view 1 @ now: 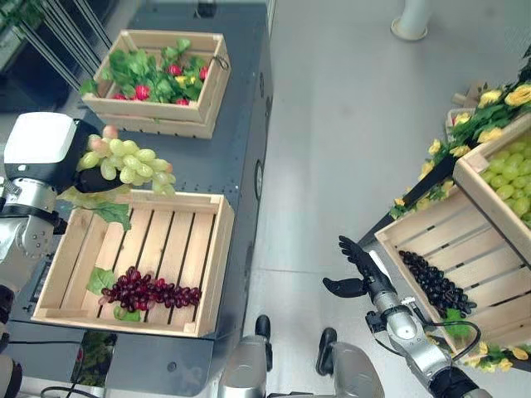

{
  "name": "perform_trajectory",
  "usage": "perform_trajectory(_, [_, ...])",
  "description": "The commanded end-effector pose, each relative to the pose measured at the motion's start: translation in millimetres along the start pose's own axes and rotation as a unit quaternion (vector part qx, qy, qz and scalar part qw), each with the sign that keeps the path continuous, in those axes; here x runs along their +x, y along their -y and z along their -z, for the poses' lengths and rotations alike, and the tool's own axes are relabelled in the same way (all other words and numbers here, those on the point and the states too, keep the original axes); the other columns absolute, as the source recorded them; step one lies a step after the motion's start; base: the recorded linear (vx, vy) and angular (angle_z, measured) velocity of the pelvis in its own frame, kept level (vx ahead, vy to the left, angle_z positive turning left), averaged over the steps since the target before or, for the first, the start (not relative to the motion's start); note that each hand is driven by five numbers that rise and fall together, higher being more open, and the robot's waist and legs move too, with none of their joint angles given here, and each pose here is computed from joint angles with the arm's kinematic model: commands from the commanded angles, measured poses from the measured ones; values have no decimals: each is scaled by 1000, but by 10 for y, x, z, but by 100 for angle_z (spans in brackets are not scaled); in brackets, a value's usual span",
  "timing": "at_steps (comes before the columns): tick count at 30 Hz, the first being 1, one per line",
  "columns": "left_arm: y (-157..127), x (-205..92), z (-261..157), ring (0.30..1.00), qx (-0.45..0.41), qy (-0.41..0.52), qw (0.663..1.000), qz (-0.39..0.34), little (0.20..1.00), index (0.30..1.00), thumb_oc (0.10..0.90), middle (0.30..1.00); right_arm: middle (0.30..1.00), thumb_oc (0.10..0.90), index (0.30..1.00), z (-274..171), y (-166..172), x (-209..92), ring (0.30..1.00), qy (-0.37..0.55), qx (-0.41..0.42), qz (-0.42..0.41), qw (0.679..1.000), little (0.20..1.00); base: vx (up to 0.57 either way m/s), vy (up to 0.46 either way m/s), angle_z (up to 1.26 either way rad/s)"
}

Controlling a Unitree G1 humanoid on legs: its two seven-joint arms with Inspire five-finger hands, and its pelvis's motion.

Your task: Pick up the fruits from the basket on one side to the basket on the other side

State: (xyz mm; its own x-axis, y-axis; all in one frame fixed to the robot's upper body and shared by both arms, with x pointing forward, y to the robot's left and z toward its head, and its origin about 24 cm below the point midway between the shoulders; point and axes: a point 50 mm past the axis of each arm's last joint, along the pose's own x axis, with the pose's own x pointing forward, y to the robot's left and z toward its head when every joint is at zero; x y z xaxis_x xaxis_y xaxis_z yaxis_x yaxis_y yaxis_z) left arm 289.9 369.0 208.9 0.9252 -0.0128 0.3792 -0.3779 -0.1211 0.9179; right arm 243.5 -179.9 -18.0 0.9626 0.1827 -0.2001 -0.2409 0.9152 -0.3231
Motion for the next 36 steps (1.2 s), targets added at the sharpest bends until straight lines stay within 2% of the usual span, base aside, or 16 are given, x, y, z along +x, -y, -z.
perform_trajectory(1, [-637,195,-34,300,67,57,988,-127,300,300,400,300,900,800,900,-378,-19,39,900,96,18,-76,992,900,-1,-114,1])
perform_trajectory(5, [-836,356,-237,300,97,119,975,-162,300,300,400,300,900,800,900,-622,26,121,900,115,47,-150,981,900,-20,-108,3])
perform_trajectory(7, [-976,486,-424,300,110,160,962,-191,300,300,400,300,900,800,900,-887,81,214,900,140,58,-187,971,900,-59,-133,8])
perform_trajectory(10, [-1023,572,-555,300,119,186,954,-204,300,300,400,300,900,800,900,-1069,93,299,900,153,65,-202,965,900,-39,-77,12])
perform_trajectory(13, [-1114,715,-797,300,180,251,924,-227,300,300,400,300,900,800,900,-1343,85,425,900,152,59,-247,955,900,-70,-101,-3])
perform_trajectory(16, [-1146,773,-938,300,219,292,900,-238,300,300,400,300,900,800,900,-1437,87,481,900,144,60,-263,952,900,-38,-49,-4])
perform_trajectory(18, [-1166,819,-1138,300,250,342,870,-250,300,300,400,300,900,800,900,-1533,50,541,900,122,108,-306,938,900,-12,-37,-5])
perform_trajectory(20, [-1186,844,-1244,300,260,364,857,-257,300,300,400,300,900,800,900,-1546,34,574,900,110,127,-318,933,900,8,-33,1])
perform_trajectory(22, [-1194,865,-1321,300,259,377,849,-263,300,300,400,300,900,800,900,-1555,8,605,900,100,152,-328,927,900,24,-37,-1])
perform_trajectory(29, [-1118,878,-1505,300,256,437,813,-286,300,300,400,300,900,800,900,-1613,-231,653,900,69,296,-392,869,900,12,-25,-1])
perform_trajectory(36, [-1013,888,-1504,300,237,449,812,-288,300,300,400,300,900,800,900,-1642,-379,667,900,45,368,-419,829,900,0,0,0])
